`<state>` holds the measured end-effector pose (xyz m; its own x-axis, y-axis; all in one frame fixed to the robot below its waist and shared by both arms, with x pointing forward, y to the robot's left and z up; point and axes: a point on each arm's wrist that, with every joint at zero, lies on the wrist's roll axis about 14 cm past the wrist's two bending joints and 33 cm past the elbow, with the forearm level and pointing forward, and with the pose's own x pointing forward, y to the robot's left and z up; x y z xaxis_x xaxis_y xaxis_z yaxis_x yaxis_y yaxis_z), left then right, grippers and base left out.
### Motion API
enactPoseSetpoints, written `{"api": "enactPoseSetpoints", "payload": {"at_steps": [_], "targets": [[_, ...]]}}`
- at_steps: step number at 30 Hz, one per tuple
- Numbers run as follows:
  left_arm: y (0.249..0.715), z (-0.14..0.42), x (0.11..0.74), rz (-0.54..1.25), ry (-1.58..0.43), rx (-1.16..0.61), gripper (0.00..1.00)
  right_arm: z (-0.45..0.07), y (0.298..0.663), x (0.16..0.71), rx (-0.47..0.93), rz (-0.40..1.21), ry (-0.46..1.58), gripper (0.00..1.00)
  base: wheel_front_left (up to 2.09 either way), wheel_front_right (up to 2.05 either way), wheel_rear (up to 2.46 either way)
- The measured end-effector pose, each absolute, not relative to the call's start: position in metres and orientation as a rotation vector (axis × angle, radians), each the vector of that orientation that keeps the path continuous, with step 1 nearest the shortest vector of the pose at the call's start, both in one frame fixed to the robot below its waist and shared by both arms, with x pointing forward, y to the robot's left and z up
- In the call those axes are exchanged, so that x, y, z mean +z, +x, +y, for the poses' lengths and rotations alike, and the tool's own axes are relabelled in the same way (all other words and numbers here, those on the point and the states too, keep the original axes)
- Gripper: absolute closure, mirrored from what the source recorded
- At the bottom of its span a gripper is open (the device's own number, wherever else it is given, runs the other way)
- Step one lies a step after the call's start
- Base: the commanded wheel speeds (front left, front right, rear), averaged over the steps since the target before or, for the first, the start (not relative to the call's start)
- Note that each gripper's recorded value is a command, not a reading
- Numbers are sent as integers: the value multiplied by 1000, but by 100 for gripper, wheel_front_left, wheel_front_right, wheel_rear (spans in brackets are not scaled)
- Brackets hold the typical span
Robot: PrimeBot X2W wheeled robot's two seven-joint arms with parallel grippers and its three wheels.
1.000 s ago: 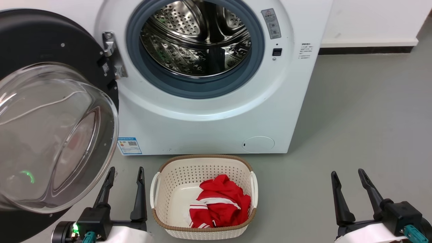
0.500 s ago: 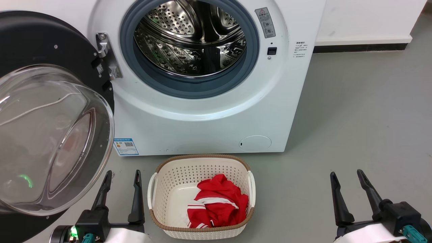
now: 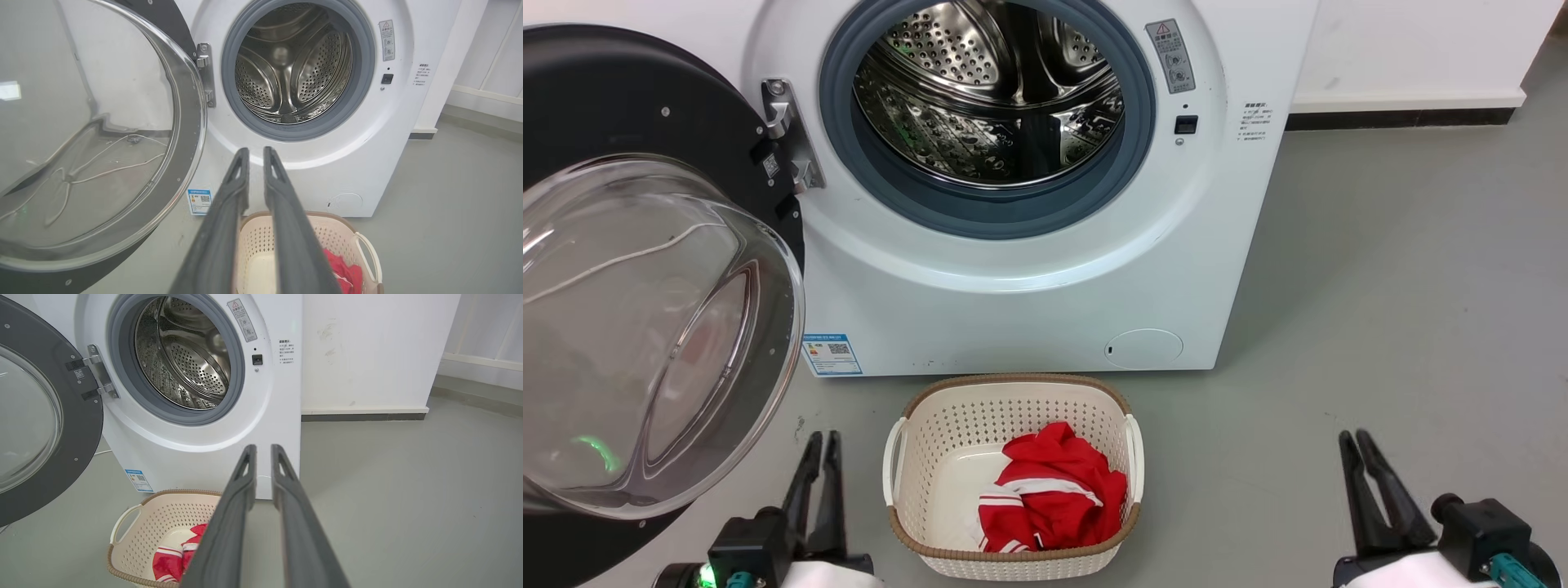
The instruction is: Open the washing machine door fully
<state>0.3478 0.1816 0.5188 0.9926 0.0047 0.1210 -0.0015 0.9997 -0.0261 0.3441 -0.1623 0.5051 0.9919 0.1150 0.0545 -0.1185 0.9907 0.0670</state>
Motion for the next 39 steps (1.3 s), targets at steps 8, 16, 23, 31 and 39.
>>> {"api": "enactPoseSetpoints", "payload": {"at_steps": [8,16,23,31,39], "targets": [[349,189,505,-59,-180,37,100,-168,343,497,86,-14,229,100,0,0,0],[351,194,500,-30,-334,59,100,-173,348,497,62,-8,376,100,0,0,0],[354,197,497,-11,-458,72,100,-176,353,497,45,-1,495,100,0,0,0],[358,198,495,2,-587,80,100,-180,357,497,28,5,619,100,0,0,0],[362,199,495,12,-707,82,100,-184,360,496,13,13,733,100,0,0,0]]}}
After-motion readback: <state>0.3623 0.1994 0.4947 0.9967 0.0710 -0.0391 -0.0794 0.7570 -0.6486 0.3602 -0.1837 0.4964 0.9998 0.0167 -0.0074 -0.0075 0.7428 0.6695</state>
